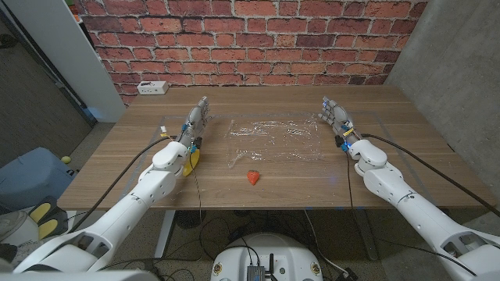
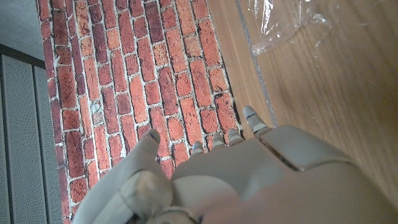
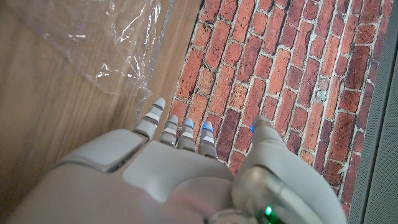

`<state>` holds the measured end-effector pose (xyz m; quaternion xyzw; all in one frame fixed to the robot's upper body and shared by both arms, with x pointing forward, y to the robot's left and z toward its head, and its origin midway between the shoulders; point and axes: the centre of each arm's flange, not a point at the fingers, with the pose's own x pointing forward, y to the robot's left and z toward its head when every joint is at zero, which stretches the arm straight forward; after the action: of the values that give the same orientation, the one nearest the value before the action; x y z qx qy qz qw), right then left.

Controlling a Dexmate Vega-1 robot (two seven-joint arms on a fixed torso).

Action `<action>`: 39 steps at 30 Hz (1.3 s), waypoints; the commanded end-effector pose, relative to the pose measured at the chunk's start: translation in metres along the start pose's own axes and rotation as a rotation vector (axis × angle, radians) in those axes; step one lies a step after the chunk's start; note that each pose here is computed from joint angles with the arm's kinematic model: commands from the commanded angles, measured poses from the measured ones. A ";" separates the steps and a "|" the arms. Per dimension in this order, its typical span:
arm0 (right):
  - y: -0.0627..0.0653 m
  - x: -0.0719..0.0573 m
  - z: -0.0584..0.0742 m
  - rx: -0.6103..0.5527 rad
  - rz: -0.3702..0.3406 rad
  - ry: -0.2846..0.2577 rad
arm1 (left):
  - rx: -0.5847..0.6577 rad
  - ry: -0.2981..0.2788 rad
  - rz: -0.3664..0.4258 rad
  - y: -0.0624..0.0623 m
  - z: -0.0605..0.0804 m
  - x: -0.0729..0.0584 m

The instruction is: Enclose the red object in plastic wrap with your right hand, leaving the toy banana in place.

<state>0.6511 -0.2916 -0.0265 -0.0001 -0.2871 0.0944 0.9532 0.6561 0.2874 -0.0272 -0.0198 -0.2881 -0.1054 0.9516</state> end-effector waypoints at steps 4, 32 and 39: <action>0.007 -0.009 0.012 -0.159 -0.003 0.036 | 0.003 0.008 -0.018 -0.005 -0.001 0.007; 0.046 -0.041 0.040 -0.547 0.036 0.104 | 0.028 0.023 -0.063 -0.014 0.005 0.004; 0.060 -0.051 0.051 -0.631 0.068 0.088 | 0.027 0.024 -0.070 -0.019 0.006 0.000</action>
<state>0.5939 -0.2593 -0.0174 -0.2479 -0.2532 0.0358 0.9344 0.6547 0.2737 -0.0216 0.0007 -0.2796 -0.1304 0.9512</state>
